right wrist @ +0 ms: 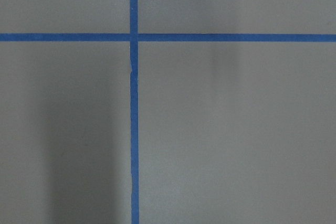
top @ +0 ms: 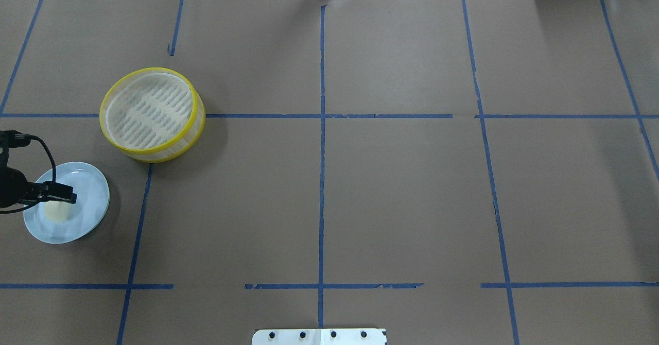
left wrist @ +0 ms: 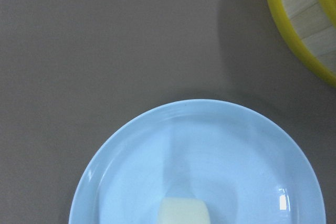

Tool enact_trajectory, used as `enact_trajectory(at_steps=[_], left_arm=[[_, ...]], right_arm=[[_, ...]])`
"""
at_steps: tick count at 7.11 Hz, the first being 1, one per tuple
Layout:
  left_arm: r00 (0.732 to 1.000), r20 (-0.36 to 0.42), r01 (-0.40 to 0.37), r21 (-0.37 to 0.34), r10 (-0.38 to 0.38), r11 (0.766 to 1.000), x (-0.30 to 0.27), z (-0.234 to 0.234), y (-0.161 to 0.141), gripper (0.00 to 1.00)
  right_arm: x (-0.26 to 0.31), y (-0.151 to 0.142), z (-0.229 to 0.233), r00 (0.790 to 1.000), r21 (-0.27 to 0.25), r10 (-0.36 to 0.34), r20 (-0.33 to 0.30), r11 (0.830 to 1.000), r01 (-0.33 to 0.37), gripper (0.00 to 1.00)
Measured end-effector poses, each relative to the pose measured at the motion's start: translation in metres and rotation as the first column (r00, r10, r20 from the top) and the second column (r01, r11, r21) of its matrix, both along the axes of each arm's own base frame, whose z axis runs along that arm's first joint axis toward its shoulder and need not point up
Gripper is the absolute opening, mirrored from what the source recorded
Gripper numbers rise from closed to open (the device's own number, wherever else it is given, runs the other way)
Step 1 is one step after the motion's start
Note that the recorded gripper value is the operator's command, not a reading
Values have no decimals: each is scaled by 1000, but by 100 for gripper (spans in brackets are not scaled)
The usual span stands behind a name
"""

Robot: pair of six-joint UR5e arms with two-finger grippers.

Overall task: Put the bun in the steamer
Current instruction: 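Close the left gripper on the white bun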

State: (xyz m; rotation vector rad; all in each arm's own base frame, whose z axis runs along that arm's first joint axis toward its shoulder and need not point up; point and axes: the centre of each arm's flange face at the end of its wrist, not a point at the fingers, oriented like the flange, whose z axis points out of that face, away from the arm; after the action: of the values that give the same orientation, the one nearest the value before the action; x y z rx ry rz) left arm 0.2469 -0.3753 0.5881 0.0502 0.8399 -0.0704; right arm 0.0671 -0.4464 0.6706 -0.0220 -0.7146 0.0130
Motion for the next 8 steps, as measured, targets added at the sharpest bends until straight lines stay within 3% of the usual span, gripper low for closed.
enact_trajectory(at_steps=[3, 5, 8], left_arm=[[1000, 11, -10, -6, 10, 1000, 7, 5, 4, 52], [1000, 11, -12, -6, 12, 1000, 7, 5, 5, 37], [1000, 8, -13, -2, 13, 1000, 8, 3, 5, 35]], right_arm=[[0, 0, 0, 1000, 0, 0, 0, 1000, 0, 100], [0, 0, 0, 1000, 0, 0, 0, 1000, 0, 100], [0, 0, 0, 1000, 0, 0, 0, 1000, 0, 100]])
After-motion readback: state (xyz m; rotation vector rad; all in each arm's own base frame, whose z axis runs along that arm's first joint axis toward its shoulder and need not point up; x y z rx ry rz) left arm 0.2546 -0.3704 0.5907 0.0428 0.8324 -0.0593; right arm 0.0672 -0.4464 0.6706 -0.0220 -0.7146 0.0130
